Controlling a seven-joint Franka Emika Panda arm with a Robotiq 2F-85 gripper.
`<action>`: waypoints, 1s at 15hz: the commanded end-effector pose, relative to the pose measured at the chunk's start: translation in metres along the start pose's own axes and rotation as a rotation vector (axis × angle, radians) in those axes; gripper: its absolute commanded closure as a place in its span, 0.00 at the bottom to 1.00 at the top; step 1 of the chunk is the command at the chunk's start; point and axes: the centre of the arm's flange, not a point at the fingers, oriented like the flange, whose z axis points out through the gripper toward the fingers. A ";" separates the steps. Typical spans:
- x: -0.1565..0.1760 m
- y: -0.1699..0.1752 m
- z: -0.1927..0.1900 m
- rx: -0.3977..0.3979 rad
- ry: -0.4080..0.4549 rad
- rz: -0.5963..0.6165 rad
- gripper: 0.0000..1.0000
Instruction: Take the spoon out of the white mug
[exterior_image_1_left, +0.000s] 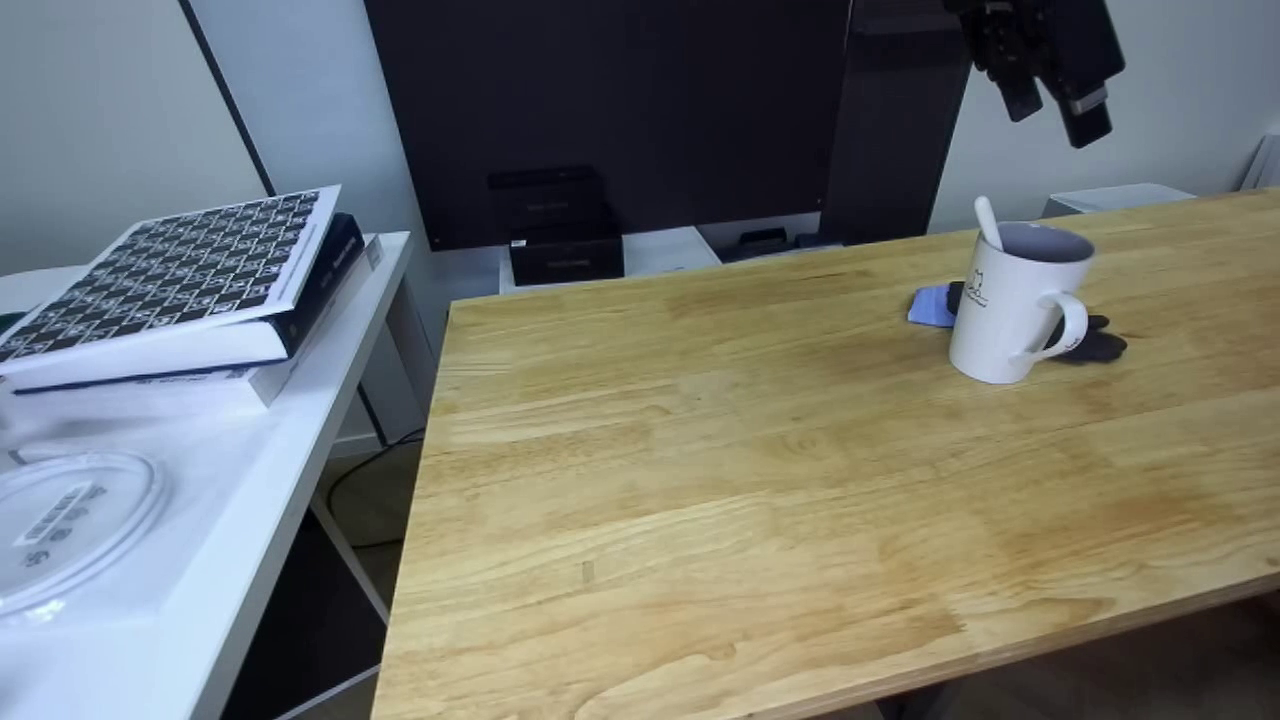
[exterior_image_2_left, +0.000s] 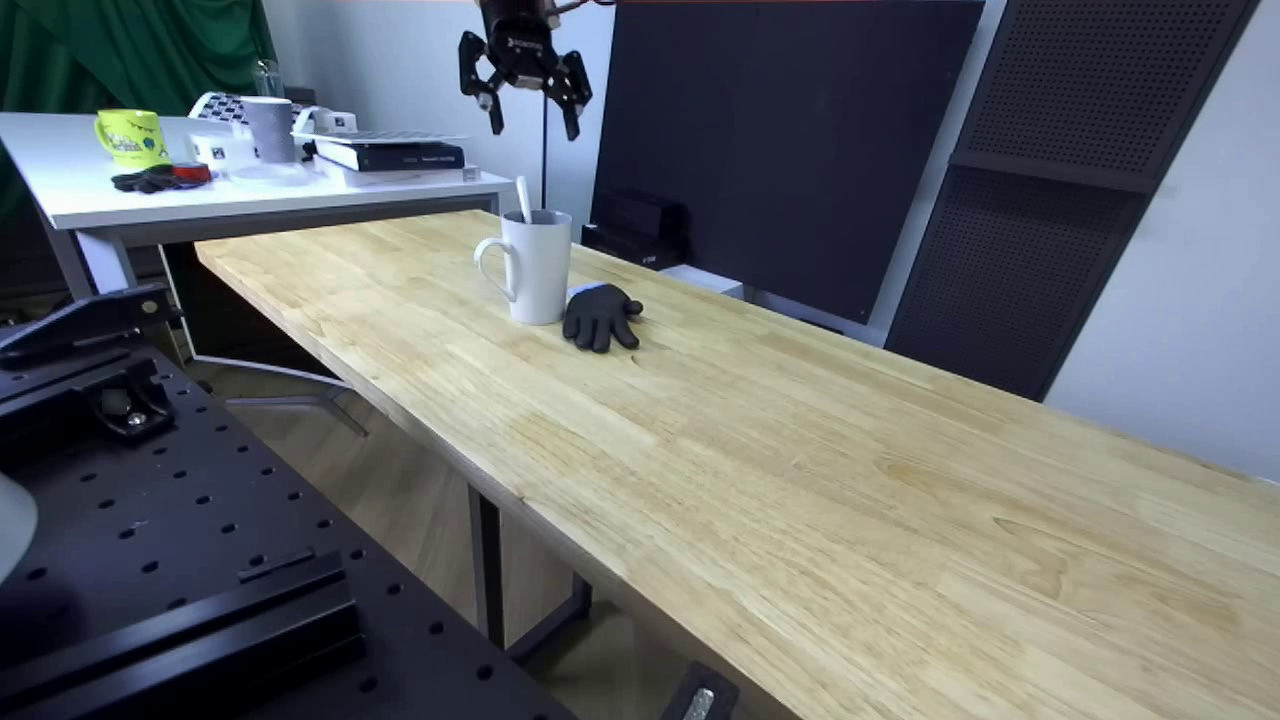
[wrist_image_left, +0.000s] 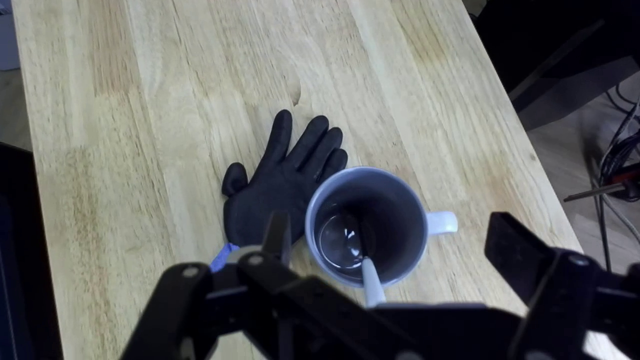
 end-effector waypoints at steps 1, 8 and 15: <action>0.017 0.004 0.001 -0.019 0.006 0.071 0.00; 0.020 -0.009 0.018 -0.046 0.011 0.171 0.00; 0.020 -0.012 0.036 -0.100 0.011 0.231 0.00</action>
